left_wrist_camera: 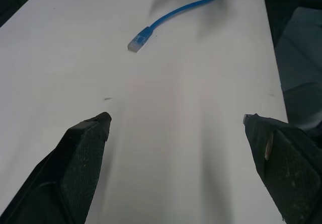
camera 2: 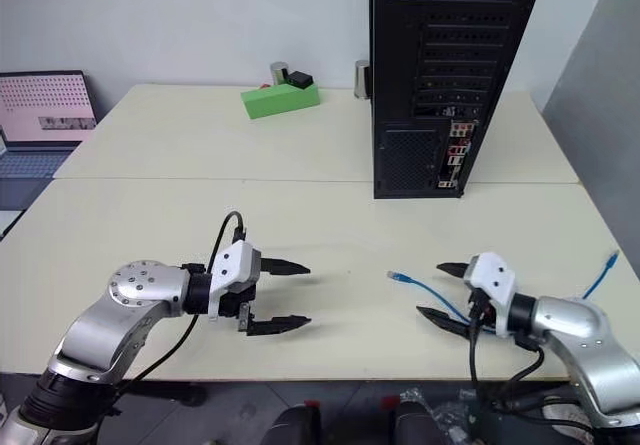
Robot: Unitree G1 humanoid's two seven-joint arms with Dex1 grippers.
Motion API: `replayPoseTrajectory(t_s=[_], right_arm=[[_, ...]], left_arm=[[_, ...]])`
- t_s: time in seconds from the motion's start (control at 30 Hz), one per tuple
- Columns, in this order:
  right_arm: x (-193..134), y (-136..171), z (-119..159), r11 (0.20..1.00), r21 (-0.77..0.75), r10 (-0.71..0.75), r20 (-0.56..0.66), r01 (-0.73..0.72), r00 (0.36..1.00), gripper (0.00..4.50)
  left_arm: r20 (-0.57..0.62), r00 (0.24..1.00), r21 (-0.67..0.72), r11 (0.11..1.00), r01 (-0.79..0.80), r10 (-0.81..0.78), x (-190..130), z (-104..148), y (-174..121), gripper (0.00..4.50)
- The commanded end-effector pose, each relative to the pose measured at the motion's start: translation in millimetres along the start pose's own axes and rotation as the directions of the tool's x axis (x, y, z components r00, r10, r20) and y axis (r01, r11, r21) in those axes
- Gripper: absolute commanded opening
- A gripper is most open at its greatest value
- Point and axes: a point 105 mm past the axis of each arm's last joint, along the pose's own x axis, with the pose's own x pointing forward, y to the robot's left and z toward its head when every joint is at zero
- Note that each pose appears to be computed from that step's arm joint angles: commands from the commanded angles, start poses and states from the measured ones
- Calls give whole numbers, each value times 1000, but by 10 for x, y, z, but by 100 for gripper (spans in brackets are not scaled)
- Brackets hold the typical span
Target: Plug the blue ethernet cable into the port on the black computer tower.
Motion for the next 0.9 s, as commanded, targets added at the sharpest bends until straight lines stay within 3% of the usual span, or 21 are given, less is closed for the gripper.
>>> replayPoseTrajectory(t_s=[0.03, 0.4, 0.43, 0.9], right_arm=[[135, -49, -32, 1000, -27, -10, -17, 10, 1000, 443], [322, -221, -205, 1000, 24, -2, -60, 3, 998, 443], [323, -229, -219, 1000, 25, -3, -65, 4, 998, 407], [378, -210, -223, 999, -33, 27, -94, -30, 995, 101]], left_arm=[[23, 1000, 53, 998, 19, -20, 11, 114, -25, 450], [21, 999, 69, 997, 39, -40, 59, 113, -54, 450], [18, 999, 69, 997, 38, -39, 63, 105, -50, 450], [2, 1000, 84, 996, 29, -29, 95, 81, 26, 450]])
